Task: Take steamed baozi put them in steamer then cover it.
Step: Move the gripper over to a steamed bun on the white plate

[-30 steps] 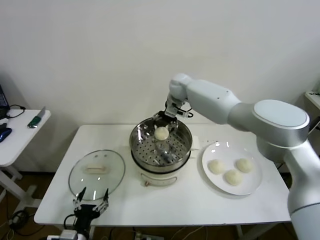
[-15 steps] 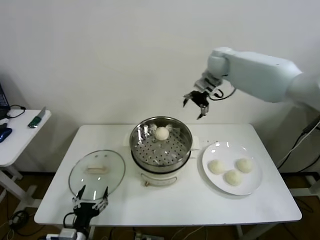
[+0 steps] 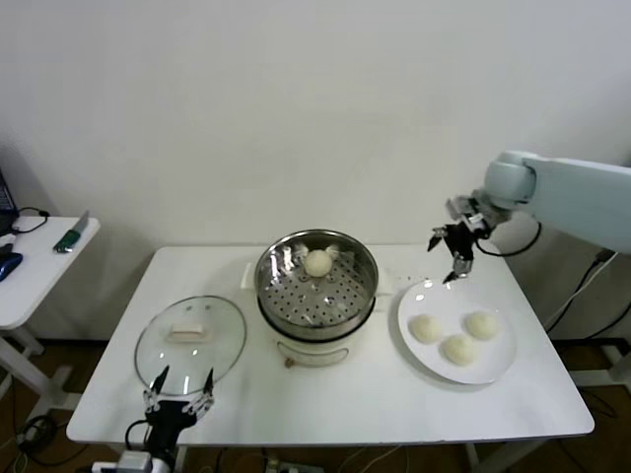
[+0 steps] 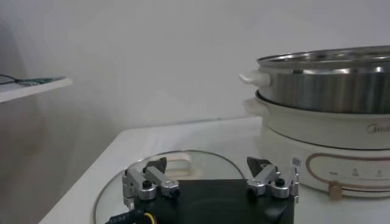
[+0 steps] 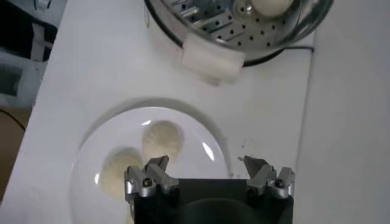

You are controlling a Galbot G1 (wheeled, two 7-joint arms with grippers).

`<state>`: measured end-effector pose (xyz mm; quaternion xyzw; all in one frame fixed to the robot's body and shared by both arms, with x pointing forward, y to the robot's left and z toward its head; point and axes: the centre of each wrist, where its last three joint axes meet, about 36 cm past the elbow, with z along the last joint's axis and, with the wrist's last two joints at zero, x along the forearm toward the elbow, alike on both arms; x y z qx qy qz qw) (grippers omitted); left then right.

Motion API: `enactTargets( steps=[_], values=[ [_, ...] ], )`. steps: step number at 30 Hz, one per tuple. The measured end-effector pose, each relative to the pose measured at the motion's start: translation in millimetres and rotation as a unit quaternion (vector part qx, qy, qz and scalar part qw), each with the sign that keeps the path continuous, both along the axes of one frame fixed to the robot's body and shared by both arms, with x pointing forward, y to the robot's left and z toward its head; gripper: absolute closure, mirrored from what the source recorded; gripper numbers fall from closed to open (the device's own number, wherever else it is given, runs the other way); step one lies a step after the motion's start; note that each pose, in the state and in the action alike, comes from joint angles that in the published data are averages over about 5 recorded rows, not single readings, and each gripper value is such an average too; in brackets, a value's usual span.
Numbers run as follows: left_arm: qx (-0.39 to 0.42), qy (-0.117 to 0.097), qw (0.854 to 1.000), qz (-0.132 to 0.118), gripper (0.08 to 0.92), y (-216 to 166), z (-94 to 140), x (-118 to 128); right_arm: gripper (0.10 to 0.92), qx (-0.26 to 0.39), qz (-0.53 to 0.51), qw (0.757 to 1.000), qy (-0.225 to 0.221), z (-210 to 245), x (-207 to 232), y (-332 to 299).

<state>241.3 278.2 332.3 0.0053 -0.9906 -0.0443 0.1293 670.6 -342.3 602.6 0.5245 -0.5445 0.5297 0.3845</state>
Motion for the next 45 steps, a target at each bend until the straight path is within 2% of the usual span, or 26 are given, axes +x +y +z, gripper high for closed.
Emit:
enactTargets(
  steps=[12, 23, 33, 45],
  values=[
    [-0.002, 0.005, 1.000, 0.005, 0.177, 0.1, -5.6, -3.4, 0.200, -0.011, -0.036, 0.999, 0.024, -71.3, -7.8, 9.3],
    [0.002, 0.009, 1.000, 0.006, 0.177, 3.9, -10.5, -4.3, 0.200, -0.021, -0.049, 0.998, 0.033, -117.4, -6.5, 21.1],
    [0.004, 0.010, 1.000, 0.005, 0.177, 6.1, -11.5, -6.5, 0.201, -0.032, -0.051, 0.997, 0.039, -142.1, -4.8, 29.9],
    [0.005, 0.010, 1.000, 0.005, 0.177, 6.1, -11.4, -8.7, 0.285, -0.043, -0.041, 0.998, 0.038, -146.9, -3.9, 36.3]
  ],
)
